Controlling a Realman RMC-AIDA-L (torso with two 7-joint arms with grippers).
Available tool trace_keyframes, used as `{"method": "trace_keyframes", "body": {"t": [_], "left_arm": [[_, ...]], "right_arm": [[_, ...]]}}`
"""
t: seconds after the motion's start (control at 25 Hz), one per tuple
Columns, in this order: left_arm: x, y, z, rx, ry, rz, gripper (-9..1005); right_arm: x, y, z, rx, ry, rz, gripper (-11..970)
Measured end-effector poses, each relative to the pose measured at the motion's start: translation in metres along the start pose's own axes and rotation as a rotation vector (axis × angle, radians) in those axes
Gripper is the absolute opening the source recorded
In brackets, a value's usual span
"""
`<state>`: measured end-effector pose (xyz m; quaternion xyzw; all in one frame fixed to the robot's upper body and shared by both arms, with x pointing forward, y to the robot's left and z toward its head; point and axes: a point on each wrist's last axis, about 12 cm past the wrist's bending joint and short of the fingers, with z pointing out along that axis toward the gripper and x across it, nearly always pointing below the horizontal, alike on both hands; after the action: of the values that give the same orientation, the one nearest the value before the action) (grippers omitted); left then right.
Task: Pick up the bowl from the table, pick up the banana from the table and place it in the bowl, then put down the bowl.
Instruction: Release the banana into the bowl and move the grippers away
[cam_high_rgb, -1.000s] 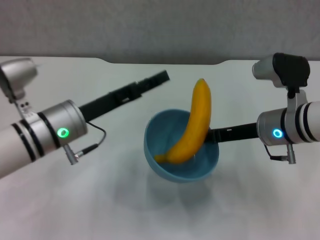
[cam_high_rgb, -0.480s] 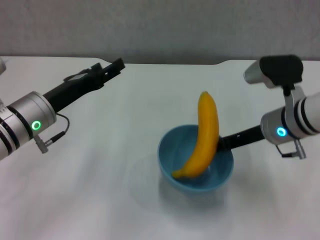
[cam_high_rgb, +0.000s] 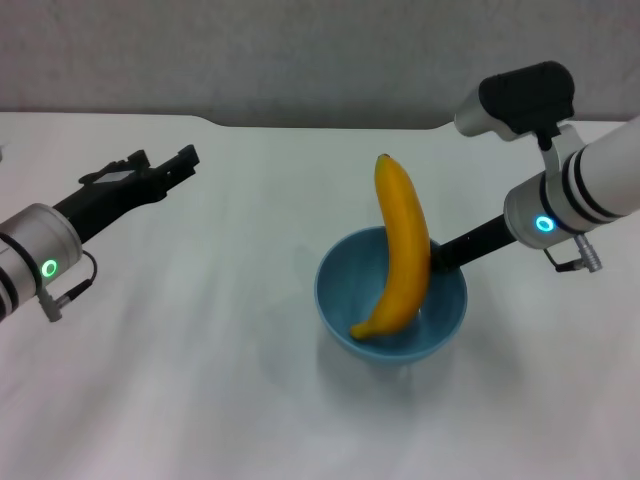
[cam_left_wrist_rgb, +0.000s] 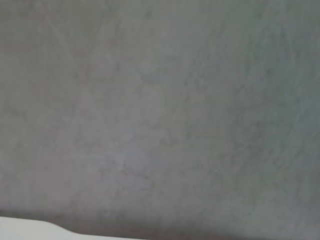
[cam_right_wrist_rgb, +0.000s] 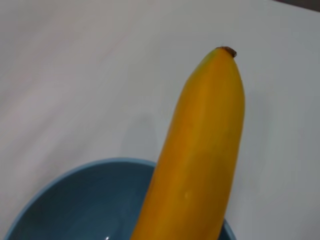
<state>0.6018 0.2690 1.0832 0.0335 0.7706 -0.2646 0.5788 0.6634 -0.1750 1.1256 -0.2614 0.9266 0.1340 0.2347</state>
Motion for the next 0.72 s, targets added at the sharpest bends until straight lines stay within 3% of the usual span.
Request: {"method": "trace_keyframes", "body": {"t": [0.32, 0.52, 0.72], "left_arm": [[0.013, 0.019, -0.017, -0.084, 0.005, -0.047, 829], [0.019, 0.025, -0.020, -0.110, 0.016, -0.074, 828], [0.020, 0.025, -0.020, -0.107, 0.016, -0.071, 827]], "right_arm": [[0.003, 0.011, 0.012, -0.017, -0.024, -0.005, 51], [0.004, 0.017, 0.016, -0.026, -0.023, -0.028, 52], [0.014, 0.013, 0.018, -0.022, -0.008, -0.007, 53]]}}
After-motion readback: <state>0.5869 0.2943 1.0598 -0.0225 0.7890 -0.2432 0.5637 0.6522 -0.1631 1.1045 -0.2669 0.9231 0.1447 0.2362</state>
